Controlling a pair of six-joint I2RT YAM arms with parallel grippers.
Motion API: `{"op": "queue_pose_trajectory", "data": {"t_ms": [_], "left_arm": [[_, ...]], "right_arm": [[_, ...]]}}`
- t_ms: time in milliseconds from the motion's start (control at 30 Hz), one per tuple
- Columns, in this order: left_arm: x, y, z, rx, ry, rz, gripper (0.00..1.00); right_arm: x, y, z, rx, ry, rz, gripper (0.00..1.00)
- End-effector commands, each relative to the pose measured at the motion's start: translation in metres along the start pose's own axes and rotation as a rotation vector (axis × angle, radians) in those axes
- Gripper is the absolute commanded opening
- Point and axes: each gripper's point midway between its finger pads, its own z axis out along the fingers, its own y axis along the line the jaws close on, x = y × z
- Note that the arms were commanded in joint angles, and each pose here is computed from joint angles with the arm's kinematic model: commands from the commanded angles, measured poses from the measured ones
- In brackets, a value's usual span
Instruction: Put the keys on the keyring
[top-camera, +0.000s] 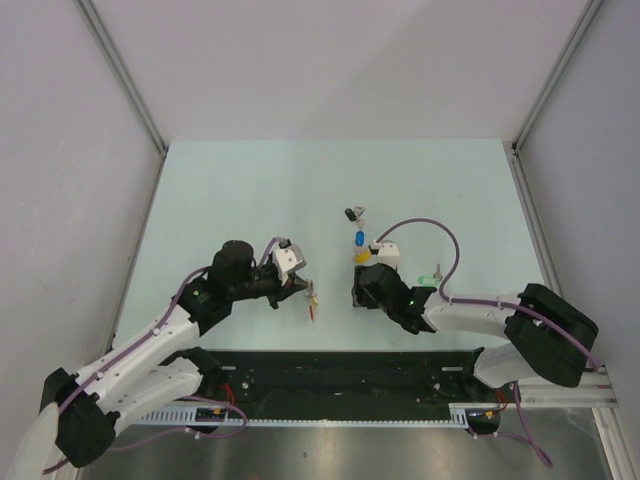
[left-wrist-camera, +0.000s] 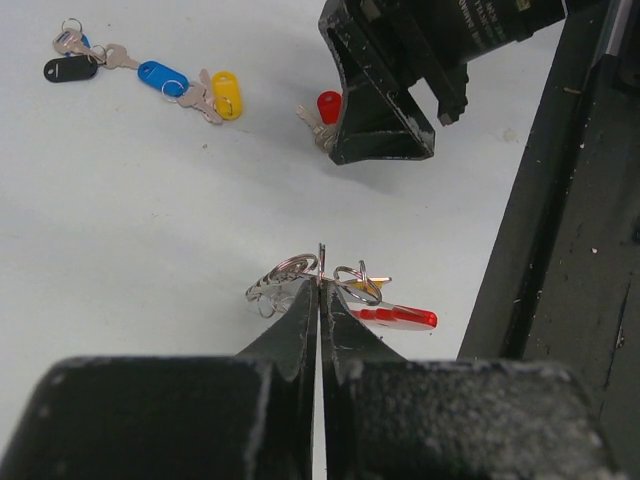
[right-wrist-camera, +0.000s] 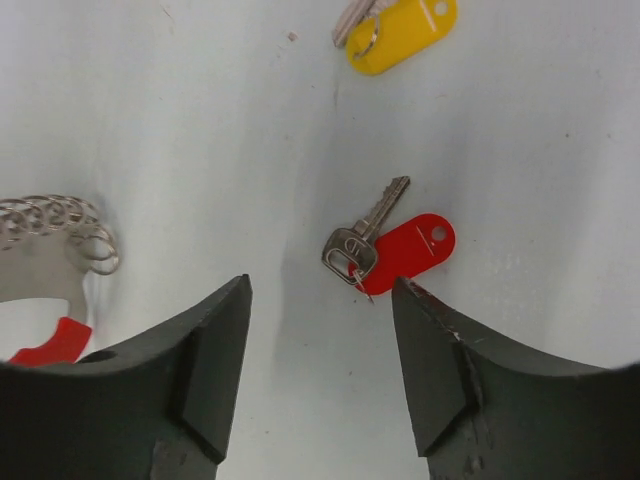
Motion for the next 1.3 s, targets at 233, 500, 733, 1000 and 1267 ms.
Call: {"op": "queue_pose_trajectory", "data": {"t_ms": [233, 500, 733, 1000, 1267], "left_arm": [[-0.035, 0.000, -0.011, -0.015, -0.100, 0.033, 0.00], [-0.036, -0.001, -0.011, -0.009, -0.101, 0.031, 0.00], [-0.035, -0.002, -0.010, -0.006, -0.100, 0.031, 0.00], [-0.035, -0.003, -0.010, -0.001, -0.101, 0.027, 0.00], [-0.038, -0.003, -0.012, -0.007, -0.110, 0.035, 0.00]], "right_arm": [[-0.012, -0.027, -0.029, 0.004, 0.012, -0.097, 0.76], [-0.002, -0.019, -0.019, -0.143, 0.057, -0.163, 0.73], [0.012, -0.007, -0.003, -0.199, 0.096, -0.188, 0.70], [0.024, 0.022, 0.001, -0.297, 0.118, -0.190, 0.64], [0.025, 0.056, 0.001, -0.376, 0.117, -0.195, 0.60]]}}
